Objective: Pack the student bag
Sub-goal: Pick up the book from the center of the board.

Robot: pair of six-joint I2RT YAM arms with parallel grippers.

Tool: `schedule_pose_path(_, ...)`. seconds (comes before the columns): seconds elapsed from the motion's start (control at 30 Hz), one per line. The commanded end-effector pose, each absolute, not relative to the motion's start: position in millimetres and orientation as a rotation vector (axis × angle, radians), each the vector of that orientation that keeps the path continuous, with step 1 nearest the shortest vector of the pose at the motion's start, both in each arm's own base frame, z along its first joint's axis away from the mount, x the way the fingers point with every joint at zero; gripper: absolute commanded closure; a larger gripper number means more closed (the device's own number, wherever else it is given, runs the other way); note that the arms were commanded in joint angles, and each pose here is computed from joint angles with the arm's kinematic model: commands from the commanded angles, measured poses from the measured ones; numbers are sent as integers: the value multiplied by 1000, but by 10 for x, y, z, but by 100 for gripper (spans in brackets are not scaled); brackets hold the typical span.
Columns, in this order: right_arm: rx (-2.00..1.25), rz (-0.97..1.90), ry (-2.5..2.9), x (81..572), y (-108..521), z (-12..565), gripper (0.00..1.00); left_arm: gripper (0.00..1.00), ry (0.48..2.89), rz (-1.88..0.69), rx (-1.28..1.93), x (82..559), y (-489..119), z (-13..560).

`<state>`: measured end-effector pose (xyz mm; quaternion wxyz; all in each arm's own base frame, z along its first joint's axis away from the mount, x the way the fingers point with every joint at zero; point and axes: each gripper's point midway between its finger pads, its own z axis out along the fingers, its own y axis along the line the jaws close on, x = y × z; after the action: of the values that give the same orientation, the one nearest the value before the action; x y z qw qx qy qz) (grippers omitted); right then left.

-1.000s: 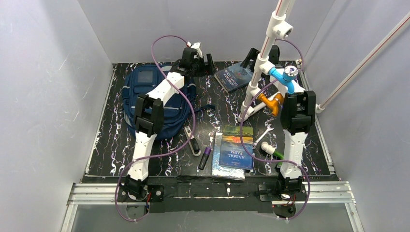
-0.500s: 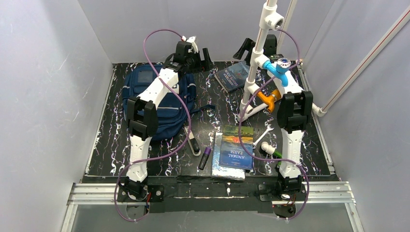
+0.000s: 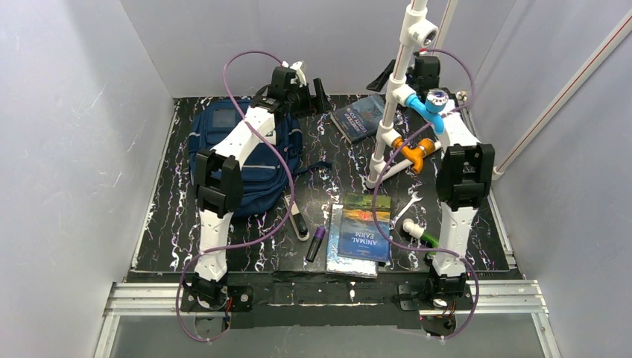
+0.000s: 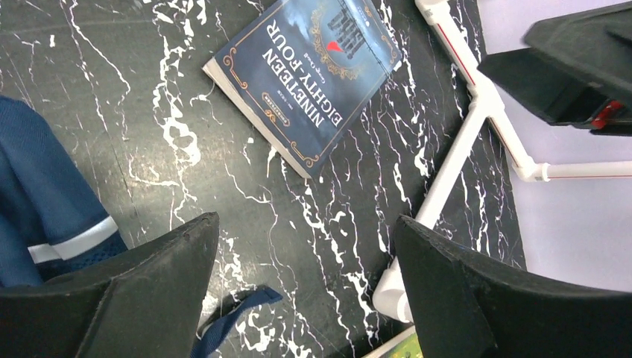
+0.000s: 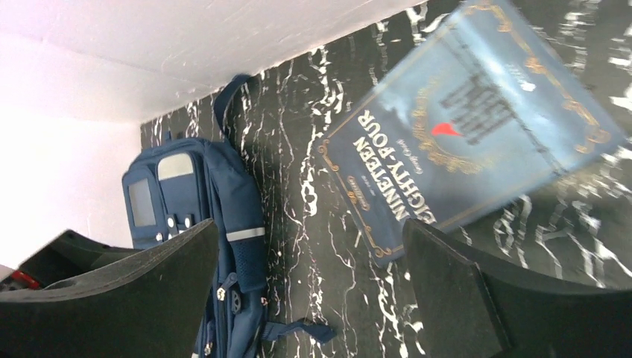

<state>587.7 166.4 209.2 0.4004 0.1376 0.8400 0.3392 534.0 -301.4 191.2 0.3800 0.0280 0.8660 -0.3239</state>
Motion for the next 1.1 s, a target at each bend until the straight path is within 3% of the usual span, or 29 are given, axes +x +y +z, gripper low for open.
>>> schedule_pose_path(0.0,392,894,1937,5811,1216,2849,0,14,2136,-885,98,5121,-2971,2481)
schedule_pose_path(0.27,410,824,1952,5559,958,2970,0,14,2144,-918,103,5001,-2975,2518)
schedule_pose_path(0.63,561,993,1791,5196,709,3060,0,13,2127,-953,124,4903,-2987,2585)
schedule_pose_path(0.83,636,995,1760,5230,513,2647,0,13,2043,-990,98,5183,-3084,2537)
schedule_pose_path(1.07,584,1047,1725,5429,562,2303,0,15,1933,-970,58,5855,-3218,2310)
